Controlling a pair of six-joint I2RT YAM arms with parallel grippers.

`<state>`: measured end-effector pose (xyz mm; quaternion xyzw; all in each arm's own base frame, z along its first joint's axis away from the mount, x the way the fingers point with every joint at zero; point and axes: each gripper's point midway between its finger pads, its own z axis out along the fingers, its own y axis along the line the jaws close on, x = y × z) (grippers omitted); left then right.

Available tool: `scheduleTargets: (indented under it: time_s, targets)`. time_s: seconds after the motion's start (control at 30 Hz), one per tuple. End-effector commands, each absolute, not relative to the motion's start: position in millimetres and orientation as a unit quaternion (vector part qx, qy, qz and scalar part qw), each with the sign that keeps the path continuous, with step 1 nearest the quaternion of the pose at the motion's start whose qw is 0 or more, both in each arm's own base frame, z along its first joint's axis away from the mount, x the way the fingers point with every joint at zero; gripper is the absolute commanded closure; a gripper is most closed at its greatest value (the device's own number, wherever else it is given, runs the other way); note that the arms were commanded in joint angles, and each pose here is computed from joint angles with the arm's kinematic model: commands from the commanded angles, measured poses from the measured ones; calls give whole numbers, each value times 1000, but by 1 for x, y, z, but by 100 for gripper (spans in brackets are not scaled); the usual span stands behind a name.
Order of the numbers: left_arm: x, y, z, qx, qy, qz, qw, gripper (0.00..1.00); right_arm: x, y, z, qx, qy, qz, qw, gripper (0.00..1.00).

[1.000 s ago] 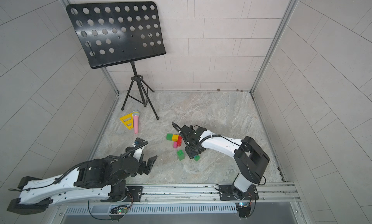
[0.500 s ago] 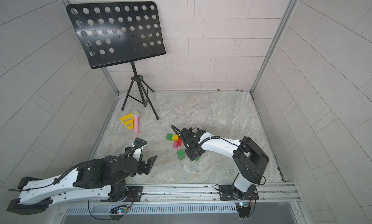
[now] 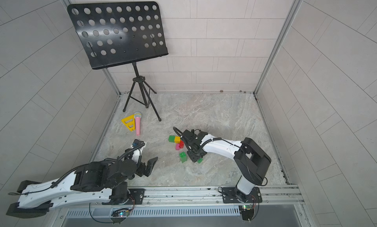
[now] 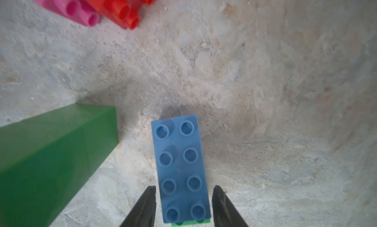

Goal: Assemble the letter r with lego
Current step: Pick up the lego brick from the center of the board.

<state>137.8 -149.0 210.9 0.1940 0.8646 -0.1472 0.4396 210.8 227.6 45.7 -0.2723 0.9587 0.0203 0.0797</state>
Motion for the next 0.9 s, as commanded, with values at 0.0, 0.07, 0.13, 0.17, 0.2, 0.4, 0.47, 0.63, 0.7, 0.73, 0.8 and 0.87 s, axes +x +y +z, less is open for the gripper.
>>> scheduleTargets:
  time_s: [0.0,0.07,0.13,0.17,0.2,0.4,0.47,0.63,0.7,0.73,0.8,0.87]
  targets:
    - [140,-143,213,182,864,-142,448,0,209,224,41,-277,958,8,77,56]
    - [140,-142,214,180,863,-143,449,0,209,224,42,-278,958,9,76,62]
    - [140,-142,214,180,863,-143,449,0,208,223,42,-277,958,9,74,64]
    - [140,-142,214,180,863,-143,449,0,207,223,43,-278,958,9,74,63]
    - [140,-142,214,179,863,-142,450,0,207,223,43,-278,958,11,73,63]
    - [140,-142,214,179,864,-142,449,0,204,222,39,-281,958,9,66,58]
    - [140,-142,214,180,864,-141,449,0,204,221,38,-281,958,9,64,58]
    - [140,-143,213,182,864,-139,448,0,203,221,37,-281,958,9,64,58]
    - [140,-143,213,183,865,-138,447,0,203,221,37,-281,958,9,63,58]
    - [140,-143,212,183,865,-137,447,0,203,221,37,-281,958,9,63,58]
    - [140,-144,212,183,865,-138,446,0,203,220,38,-281,957,9,66,61]
    - [140,-144,213,185,865,-138,445,0,203,220,40,-280,958,9,67,66]
